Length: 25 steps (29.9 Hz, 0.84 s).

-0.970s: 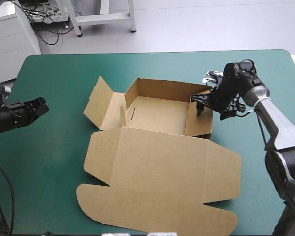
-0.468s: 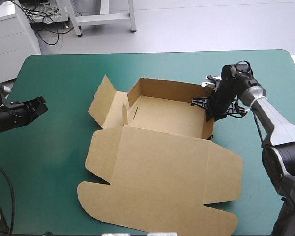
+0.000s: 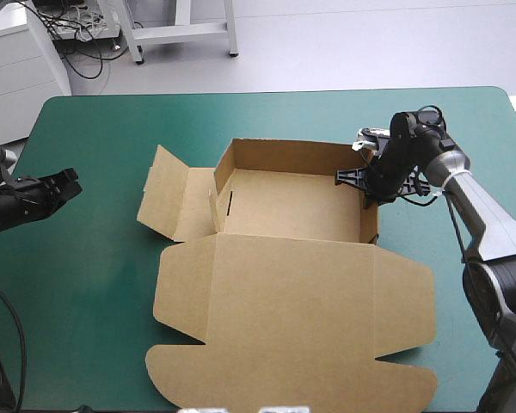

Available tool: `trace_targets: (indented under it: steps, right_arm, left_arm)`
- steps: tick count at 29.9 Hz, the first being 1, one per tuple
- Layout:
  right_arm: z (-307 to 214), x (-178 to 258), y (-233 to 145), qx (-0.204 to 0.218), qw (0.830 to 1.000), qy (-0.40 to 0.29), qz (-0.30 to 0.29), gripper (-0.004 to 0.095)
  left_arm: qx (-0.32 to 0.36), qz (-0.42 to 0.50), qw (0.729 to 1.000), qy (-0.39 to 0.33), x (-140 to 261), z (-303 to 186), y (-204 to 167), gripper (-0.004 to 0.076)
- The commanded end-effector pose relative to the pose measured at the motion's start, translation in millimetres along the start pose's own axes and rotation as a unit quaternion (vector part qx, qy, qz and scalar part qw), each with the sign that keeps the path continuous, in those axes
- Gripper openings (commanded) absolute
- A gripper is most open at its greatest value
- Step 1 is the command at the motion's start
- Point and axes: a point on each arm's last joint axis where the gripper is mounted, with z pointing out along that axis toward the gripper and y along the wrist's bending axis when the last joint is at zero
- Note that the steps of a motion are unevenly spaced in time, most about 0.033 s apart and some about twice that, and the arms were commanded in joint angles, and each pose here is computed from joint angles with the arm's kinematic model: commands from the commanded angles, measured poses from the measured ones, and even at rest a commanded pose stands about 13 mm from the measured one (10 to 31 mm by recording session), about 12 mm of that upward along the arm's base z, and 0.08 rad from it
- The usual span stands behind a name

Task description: Fold the box

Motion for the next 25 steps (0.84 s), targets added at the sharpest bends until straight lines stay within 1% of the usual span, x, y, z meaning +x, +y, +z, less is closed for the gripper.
trace_targets:
  steps: [1, 5, 9, 15, 18, 21, 23, 25]
  right_arm:
    - [-59.9, 6.8, 5.9, -0.03, 0.995, -0.087, -0.04, -0.0018]
    - [-93.4, 19.5, 8.6, -0.041, 0.986, -0.128, -0.095, -0.0018]
    - [-130.4, 36.2, 11.4, -0.058, 0.973, -0.179, -0.13, -0.0018]
    - [-181.6, 60.1, 17.7, -0.099, 0.942, -0.277, -0.162, -0.0018]
    - [-196.3, 68.3, 22.3, -0.125, 0.926, -0.307, -0.18, -0.0018]
    - [-203.1, 70.0, 26.6, -0.15, 0.915, -0.326, -0.185, -0.0018]
    - [-203.6, 68.4, 27.4, -0.153, 0.912, -0.334, -0.184, -0.0018]
    - [-202.4, 67.0, 27.8, -0.155, 0.912, -0.334, -0.183, -0.0018]
  left_arm:
    - [0.019, 0.002, 0.999, -0.042, -9.8, -12.8, -16.0, -0.0032]
    - [0.014, 0.004, 0.999, -0.045, -10.2, -12.8, -15.3, -0.0032]
    - [0.004, 0.014, 0.999, -0.041, -9.5, -12.7, -13.4, -0.0032]
    - [-0.004, 0.026, 0.999, -0.03, -7.5, -12.6, -12.0, -0.0032]
    - [-0.004, 0.03, 0.999, -0.024, -6.6, -12.5, -12.1, -0.0032]
    - [0.005, 0.032, 0.999, -0.011, -4.1, -12.4, -13.5, -0.0031]
    - [0.011, 0.043, 0.999, -0.002, -2.3, -12.4, -14.6, -0.0015]
    - [0.018, 0.063, 0.998, 0.009, -0.2, -12.5, -15.8, 0.0044]
